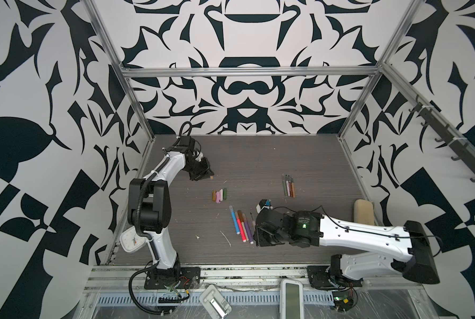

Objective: Open the pen caps
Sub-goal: 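Lower the tan cap beside the other caps and open the left gripper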

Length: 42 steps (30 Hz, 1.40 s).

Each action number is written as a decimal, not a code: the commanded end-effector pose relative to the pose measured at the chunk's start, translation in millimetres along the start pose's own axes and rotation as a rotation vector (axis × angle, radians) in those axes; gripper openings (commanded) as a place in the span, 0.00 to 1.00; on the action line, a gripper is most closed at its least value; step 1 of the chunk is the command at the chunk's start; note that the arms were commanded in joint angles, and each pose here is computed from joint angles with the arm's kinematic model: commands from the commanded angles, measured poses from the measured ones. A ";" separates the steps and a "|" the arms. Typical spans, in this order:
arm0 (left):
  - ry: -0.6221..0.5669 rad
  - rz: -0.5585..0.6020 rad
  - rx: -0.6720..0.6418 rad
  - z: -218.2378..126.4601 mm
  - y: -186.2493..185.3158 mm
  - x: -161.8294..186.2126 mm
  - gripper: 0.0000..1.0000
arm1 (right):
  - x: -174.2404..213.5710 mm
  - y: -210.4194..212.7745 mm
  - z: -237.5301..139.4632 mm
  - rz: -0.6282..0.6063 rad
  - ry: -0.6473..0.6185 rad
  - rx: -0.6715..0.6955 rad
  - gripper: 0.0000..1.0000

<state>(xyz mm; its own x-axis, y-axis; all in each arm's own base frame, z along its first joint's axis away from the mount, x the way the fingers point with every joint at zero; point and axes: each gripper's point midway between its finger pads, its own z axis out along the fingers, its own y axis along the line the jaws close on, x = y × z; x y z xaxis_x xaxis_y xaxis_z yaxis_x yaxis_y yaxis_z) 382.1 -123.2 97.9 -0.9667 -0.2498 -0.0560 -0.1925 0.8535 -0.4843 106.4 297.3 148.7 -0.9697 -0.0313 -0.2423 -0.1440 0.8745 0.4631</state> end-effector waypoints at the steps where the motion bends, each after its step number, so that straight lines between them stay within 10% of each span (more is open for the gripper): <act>1: 0.048 0.077 -0.232 -8.8 48.7 25.9 0.00 | -4.1 -17.7 -6.0 0.051 -0.044 0.021 0.00; 29: 0.205 0.048 -0.084 48.0 41.9 56.0 0.09 | -14.1 -23.2 -8.6 0.069 -0.025 0.012 0.00; 42: 0.209 0.052 -0.074 47.4 39.0 58.4 0.28 | -15.2 -21.7 -6.7 0.073 -0.022 0.011 0.00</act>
<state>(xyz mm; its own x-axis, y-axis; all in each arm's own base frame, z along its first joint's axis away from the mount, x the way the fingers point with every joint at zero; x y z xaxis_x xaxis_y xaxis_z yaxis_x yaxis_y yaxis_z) 330.2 -123.5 34.3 -0.9883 -0.1251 0.0873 -0.1501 0.8989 -0.4116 118.6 269.2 135.7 -0.9768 0.0417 -0.2101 -0.0593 0.8899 0.4523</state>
